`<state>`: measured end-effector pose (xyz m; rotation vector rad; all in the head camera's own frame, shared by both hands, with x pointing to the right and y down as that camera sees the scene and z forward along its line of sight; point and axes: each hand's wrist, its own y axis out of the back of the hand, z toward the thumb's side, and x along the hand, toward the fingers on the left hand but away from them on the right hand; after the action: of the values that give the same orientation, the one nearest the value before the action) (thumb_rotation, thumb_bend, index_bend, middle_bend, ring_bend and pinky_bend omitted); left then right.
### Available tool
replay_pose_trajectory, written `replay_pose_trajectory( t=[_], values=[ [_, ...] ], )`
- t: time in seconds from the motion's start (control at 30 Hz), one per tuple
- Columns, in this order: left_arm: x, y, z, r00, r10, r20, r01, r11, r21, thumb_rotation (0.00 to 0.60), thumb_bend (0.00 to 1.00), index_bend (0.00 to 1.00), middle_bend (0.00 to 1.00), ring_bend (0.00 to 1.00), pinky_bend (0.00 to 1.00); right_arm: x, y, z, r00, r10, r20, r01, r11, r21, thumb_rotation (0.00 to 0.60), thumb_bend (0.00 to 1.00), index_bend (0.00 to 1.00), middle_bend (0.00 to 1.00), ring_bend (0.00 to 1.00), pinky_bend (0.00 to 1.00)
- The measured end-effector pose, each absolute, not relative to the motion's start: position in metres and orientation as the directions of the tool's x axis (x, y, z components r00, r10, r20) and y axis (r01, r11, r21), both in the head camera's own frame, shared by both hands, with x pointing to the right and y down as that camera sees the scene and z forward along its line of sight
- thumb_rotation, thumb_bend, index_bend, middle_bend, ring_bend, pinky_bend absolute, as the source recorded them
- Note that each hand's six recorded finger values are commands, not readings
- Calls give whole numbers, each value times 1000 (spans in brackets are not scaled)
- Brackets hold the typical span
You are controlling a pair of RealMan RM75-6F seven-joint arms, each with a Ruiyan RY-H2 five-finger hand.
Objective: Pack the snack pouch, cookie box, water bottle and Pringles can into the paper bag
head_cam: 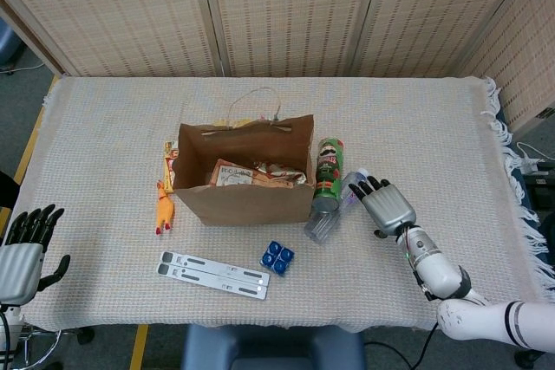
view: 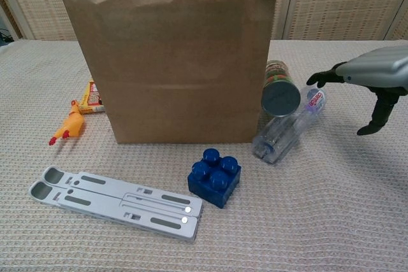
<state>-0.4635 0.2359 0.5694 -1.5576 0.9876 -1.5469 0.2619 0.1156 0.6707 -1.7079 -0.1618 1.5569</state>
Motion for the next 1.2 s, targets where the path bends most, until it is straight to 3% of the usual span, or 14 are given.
replay_pose_trajectory(
  t=[0.7, 1.0, 1.2],
  values=[
    [-464, 236, 569, -10, -892, 452, -37, -451, -892, 600, 381, 56, 0, 0, 0, 242, 98, 704, 195, 584, -788, -484, -642, -595, 600, 78, 0, 85, 37, 186],
    [-464, 236, 569, -8, -891, 454, -41, -453, -891, 600, 382, 56, 0, 0, 0, 242, 108, 715, 178, 546, -819, -530, -648, -547, 600, 78, 0, 85, 42, 186],
    [-464, 236, 569, -7, -891, 454, -42, -453, -890, 600, 382, 56, 0, 0, 0, 246, 120, 704, 192, 514, -836, -559, -643, -524, 600, 79, 7, 90, 74, 188]
  ],
)
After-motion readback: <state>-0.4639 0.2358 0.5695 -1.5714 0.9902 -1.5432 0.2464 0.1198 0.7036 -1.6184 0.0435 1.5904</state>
